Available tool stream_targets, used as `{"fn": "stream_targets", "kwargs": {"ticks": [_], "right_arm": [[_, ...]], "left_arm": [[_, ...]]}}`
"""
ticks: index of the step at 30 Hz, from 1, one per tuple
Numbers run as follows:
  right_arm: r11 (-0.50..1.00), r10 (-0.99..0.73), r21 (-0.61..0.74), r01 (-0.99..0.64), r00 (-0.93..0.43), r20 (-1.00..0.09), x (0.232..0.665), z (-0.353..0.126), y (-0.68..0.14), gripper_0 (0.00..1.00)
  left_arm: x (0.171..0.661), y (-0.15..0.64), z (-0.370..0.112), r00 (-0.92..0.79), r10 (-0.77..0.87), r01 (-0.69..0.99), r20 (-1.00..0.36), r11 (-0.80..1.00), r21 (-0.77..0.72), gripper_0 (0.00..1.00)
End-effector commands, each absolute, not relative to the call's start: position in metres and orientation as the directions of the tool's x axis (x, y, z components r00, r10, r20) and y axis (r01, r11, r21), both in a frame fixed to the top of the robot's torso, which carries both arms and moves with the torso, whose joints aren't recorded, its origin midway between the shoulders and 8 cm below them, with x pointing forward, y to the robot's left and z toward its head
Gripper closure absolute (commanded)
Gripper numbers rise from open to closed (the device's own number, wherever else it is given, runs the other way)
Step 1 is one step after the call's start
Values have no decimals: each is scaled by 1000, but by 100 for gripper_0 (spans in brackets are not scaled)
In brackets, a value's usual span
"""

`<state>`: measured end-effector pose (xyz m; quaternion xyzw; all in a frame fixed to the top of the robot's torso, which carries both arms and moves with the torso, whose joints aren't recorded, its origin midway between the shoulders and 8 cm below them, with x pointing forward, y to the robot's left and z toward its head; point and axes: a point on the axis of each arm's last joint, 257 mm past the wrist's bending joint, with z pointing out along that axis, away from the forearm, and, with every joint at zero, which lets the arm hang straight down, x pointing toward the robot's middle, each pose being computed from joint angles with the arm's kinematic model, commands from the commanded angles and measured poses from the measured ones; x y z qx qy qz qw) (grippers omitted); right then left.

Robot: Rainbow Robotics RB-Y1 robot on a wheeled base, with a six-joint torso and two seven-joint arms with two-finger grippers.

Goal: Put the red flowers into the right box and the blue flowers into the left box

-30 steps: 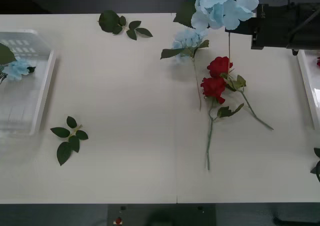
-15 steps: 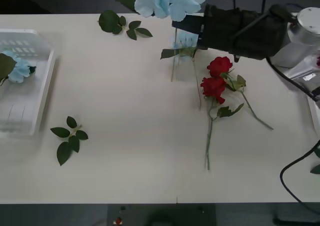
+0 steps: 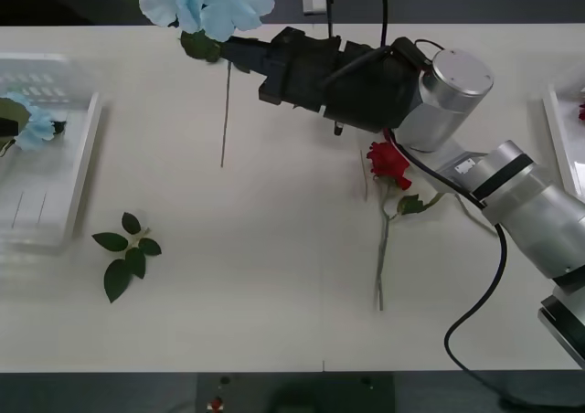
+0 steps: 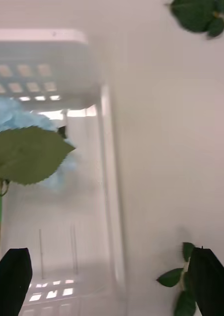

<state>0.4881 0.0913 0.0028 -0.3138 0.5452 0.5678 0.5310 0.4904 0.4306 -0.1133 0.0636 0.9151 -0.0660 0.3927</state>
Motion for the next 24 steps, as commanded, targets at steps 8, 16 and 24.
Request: {"fn": "stream_targets", "kwargs": {"ticks": [8, 16, 24], "right_arm": [[107, 341, 296, -949, -245, -907, 479, 46, 108, 100], [105, 343, 298, -949, -247, -906, 479, 47, 106, 100], [113, 340, 299, -948, -246, -908, 482, 45, 102, 100]], "left_arm": [[484, 302, -99, -557, 212, 550, -803, 819, -166, 6], [477, 211, -114, -467, 79, 726, -881, 603, -331, 3], [460, 135, -106, -320, 21, 861, -947, 424, -281, 3]]}}
